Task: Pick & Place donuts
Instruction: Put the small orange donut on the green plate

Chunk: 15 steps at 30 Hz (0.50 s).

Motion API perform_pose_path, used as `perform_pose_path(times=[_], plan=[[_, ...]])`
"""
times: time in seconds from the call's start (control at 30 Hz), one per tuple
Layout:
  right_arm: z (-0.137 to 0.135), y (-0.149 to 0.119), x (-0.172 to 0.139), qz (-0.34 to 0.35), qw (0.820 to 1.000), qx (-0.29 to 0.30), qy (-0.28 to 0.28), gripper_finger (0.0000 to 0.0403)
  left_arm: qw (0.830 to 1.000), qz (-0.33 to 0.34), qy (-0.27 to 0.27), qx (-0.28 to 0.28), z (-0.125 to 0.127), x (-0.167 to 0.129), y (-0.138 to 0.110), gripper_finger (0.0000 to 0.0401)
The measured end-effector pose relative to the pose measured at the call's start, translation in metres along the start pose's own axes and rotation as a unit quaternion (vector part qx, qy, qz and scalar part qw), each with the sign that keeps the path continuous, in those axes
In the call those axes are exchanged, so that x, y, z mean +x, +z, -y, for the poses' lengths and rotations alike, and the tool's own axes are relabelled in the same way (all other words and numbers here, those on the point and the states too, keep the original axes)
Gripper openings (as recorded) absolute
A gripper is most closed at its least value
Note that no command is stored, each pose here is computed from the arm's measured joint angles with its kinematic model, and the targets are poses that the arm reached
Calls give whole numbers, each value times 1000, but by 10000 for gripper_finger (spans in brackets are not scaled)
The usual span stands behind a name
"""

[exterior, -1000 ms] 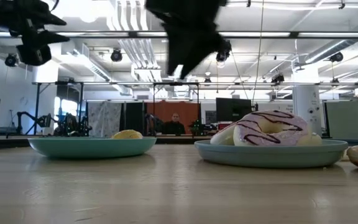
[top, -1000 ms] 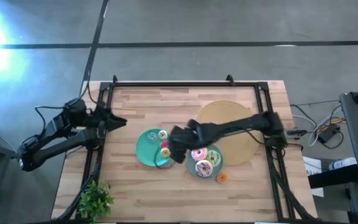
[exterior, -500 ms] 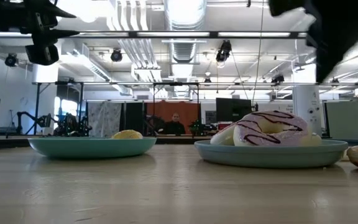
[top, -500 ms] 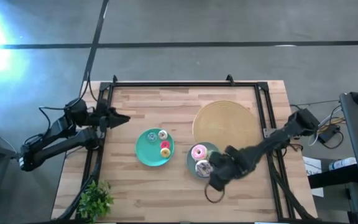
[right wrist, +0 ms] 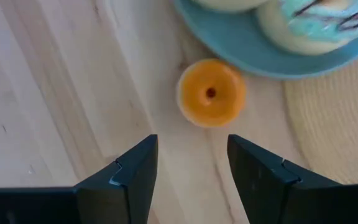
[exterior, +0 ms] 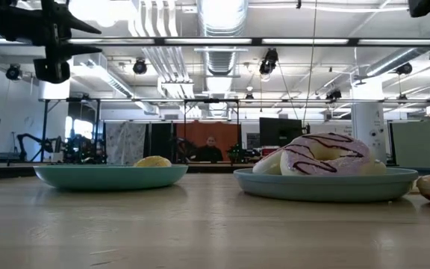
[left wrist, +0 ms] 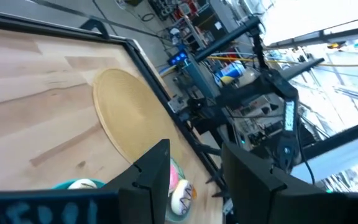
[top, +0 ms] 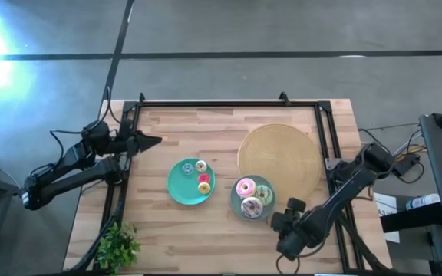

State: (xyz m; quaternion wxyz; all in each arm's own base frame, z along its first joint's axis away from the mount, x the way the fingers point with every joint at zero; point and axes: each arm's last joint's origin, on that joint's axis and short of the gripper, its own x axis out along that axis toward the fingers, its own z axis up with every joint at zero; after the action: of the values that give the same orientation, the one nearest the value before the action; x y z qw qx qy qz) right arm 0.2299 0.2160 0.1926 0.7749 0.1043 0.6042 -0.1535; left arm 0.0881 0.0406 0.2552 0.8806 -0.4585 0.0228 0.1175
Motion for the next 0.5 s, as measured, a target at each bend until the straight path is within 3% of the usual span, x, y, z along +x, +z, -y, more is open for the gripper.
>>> perform_pose_path(times=[0.23,0.5], plan=[[-12,1,19,7,999,-50,7,187,1000,4,19,-4,-3,4,1,119],[-13,3,32,22,998,-56,-20,172,1000,-4,29,-11,-5,8,1,119]])
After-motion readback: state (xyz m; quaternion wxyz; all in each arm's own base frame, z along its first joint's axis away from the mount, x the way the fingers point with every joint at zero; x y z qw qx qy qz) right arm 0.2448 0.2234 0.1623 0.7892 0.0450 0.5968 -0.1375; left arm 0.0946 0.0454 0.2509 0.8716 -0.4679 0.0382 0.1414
